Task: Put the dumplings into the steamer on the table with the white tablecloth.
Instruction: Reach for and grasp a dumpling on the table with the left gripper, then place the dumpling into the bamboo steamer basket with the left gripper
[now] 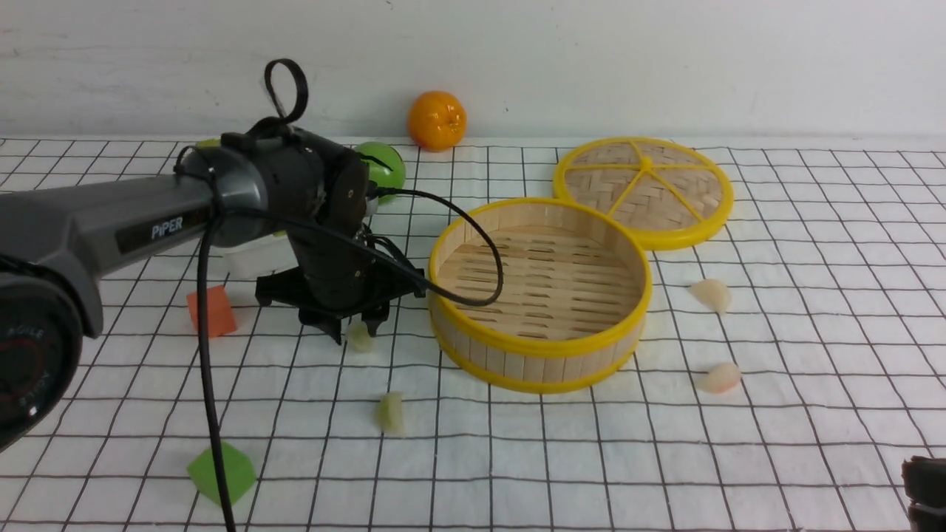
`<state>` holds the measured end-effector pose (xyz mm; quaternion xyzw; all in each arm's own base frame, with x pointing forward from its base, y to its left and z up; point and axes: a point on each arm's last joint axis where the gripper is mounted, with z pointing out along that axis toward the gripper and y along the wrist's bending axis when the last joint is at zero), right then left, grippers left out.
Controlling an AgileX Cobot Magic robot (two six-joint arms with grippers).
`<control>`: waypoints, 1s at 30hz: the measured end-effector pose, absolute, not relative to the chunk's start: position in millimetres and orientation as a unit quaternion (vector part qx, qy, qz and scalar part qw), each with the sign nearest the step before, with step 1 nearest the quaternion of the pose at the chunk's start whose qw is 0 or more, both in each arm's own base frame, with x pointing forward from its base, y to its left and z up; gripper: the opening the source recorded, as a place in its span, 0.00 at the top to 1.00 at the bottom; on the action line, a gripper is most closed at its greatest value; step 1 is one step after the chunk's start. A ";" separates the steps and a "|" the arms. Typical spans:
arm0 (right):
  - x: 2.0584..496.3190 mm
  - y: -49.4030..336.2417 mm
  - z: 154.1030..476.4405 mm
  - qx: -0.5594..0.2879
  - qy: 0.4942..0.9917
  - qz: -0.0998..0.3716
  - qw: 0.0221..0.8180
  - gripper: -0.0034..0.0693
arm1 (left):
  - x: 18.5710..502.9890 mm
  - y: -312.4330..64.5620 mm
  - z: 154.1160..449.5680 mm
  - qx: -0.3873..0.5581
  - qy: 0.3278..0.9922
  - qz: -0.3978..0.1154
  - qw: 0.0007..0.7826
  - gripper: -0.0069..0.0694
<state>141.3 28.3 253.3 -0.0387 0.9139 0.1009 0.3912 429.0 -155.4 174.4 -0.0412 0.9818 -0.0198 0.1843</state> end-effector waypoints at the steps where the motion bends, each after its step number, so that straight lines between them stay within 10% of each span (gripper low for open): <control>1: 141.3 28.4 253.3 -0.038 0.914 0.101 0.391 0.95 | 429.2 -155.6 171.6 -0.041 0.982 -0.019 0.181 0.58; 12: 141.3 29.2 253.6 -0.032 0.913 0.109 0.391 0.94 | 427.7 -155.5 170.9 -0.045 0.985 -0.019 0.166 0.71; 22: 142.0 29.2 254.3 -0.031 0.911 0.110 0.396 0.93 | 424.5 -192.2 302.9 0.042 0.952 -0.149 0.265 0.71; 30: 142.4 29.1 254.8 -0.030 0.910 0.110 0.399 0.93 | 440.3 -257.2 254.8 0.072 0.956 -0.149 0.240 0.71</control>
